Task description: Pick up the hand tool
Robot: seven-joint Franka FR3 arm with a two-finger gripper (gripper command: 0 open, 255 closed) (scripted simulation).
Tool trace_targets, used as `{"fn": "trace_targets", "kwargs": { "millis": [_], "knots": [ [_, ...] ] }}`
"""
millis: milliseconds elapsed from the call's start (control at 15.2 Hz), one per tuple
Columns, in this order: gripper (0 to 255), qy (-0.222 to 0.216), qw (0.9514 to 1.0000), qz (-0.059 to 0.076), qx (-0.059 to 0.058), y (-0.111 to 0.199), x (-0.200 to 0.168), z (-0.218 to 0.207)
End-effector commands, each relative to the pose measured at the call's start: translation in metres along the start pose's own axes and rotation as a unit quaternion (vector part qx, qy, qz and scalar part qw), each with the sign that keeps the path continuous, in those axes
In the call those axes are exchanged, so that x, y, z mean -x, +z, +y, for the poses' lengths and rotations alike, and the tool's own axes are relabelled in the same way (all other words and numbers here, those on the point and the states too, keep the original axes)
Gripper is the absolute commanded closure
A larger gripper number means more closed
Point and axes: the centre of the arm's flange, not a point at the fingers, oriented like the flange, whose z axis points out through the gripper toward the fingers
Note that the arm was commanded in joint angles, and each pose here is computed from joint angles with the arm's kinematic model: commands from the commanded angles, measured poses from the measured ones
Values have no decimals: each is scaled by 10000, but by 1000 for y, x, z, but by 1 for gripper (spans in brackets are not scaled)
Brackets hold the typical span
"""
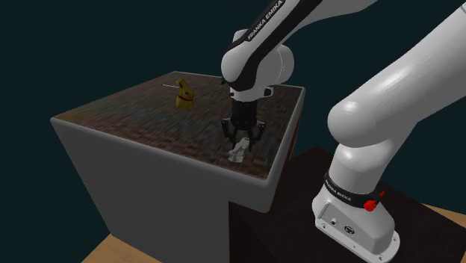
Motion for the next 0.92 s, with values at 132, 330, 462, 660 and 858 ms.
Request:
{"fn": "trace_targets", "kwargs": {
  "millis": [132, 330, 462, 660, 858],
  "knots": [
    [255, 0, 10000, 0, 0, 0, 0, 0],
    [255, 0, 10000, 0, 0, 0, 0, 0],
    [255, -1, 10000, 0, 0, -5, 0, 0],
    [255, -1, 10000, 0, 0, -20, 2, 0],
    [255, -1, 10000, 0, 0, -36, 4, 0]
  ]
}}
